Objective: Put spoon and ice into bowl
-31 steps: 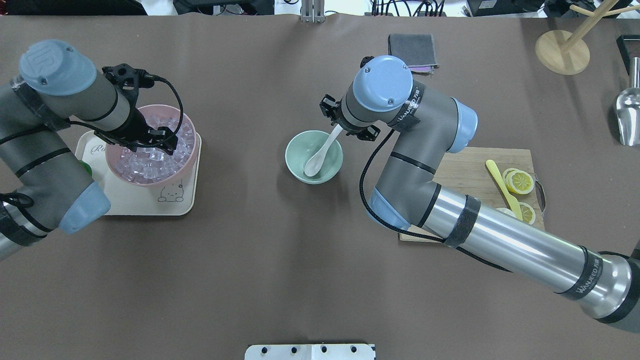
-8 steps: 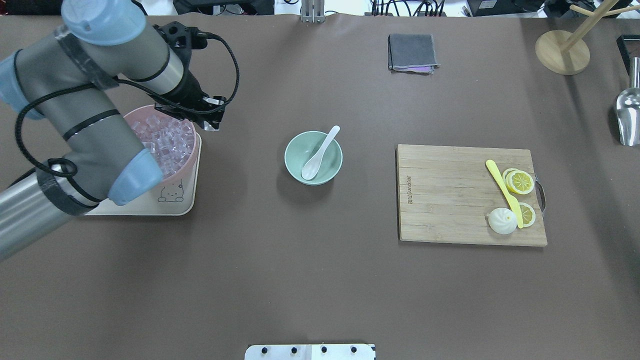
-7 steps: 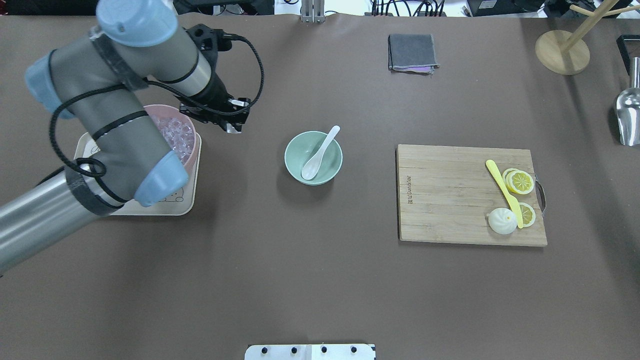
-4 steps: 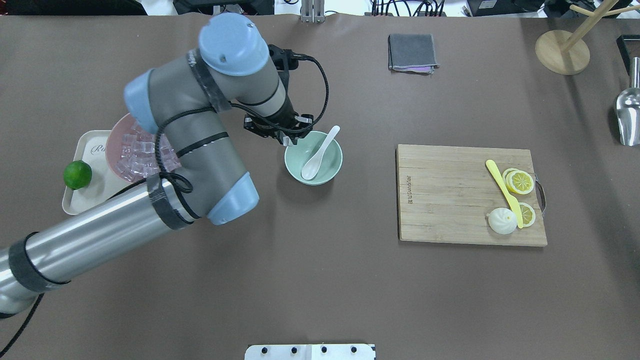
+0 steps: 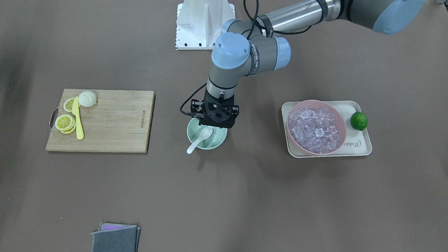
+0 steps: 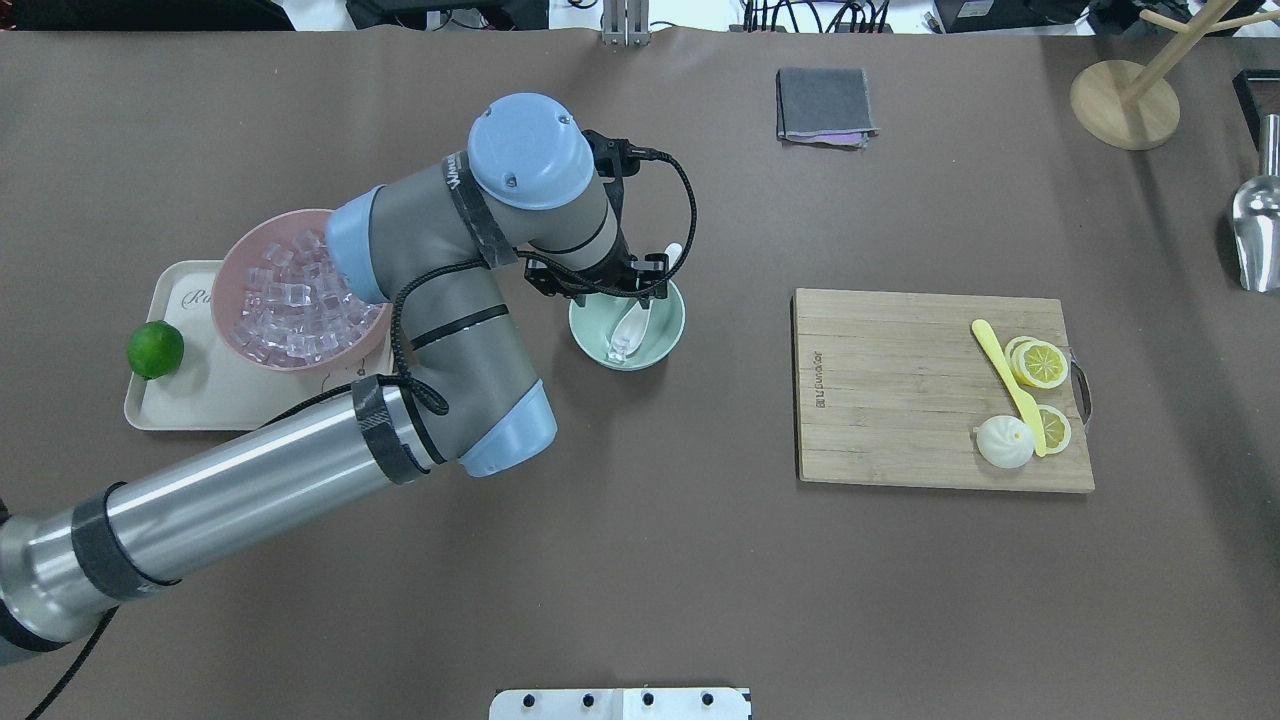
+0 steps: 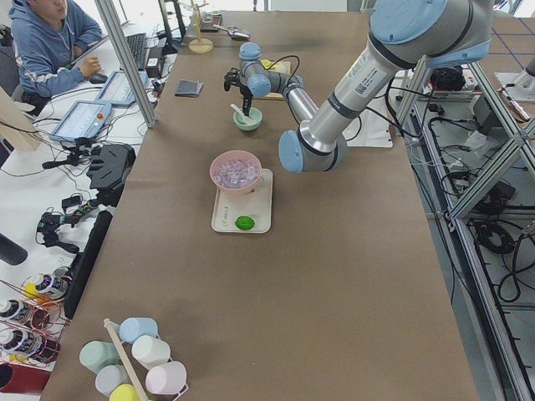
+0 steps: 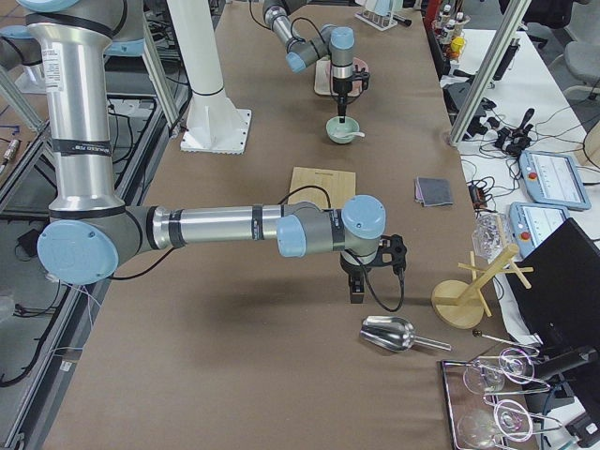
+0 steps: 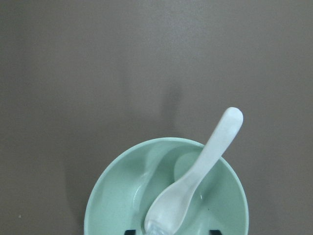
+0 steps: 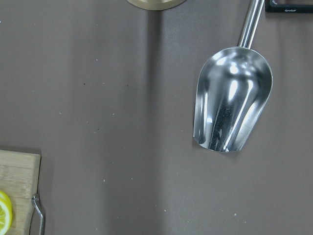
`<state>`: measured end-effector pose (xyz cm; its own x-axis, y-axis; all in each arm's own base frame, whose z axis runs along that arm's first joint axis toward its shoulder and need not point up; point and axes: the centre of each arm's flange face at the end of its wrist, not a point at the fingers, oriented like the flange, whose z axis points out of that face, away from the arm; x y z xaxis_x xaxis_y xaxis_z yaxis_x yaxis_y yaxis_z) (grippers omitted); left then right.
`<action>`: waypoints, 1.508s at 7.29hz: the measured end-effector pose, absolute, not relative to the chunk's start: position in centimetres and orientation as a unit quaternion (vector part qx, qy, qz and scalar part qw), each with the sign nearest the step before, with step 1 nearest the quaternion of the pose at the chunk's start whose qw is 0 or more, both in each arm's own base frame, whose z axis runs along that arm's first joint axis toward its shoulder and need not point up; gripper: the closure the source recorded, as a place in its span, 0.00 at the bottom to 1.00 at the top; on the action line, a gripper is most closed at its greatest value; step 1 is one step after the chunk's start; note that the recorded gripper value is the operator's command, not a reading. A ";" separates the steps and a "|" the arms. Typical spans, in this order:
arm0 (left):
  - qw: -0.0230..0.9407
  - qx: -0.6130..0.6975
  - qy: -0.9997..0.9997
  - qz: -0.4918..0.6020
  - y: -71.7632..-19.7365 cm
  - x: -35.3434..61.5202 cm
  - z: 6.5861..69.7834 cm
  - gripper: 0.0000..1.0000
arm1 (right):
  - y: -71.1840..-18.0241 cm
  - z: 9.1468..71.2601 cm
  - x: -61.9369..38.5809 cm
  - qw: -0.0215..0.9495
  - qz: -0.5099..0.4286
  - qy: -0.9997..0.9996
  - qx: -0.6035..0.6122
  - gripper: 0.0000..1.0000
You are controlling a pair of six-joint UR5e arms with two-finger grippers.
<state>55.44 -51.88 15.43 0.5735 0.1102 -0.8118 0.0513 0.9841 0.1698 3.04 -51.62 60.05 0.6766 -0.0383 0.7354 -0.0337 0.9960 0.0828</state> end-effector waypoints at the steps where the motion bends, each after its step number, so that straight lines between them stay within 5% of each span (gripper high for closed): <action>1: 0.886 0.096 0.453 0.021 -53.4 51.2 17.0 0.01 | -51.7 59.9 3.0 0.914 -0.002 -0.403 0.046 0.00; 6: 0.911 0.112 0.371 0.145 -59.0 15.0 36.9 0.01 | -53.6 60.2 2.8 0.915 -0.017 -0.400 0.049 0.00; 9: 0.923 0.064 0.356 0.134 -53.3 3.8 51.5 0.01 | -54.5 60.7 3.9 0.916 -0.036 -0.396 0.061 0.00; 11: 0.928 0.041 0.354 0.108 -50.7 0.9 55.9 0.01 | -54.7 60.6 4.1 0.917 -0.039 -0.393 0.064 0.00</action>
<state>0.88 -50.71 55.90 0.7262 0.2294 -0.6481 -0.1720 0.9733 0.1517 4.09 -54.67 60.56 0.6889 -0.1212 0.7147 0.0202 0.9887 0.1483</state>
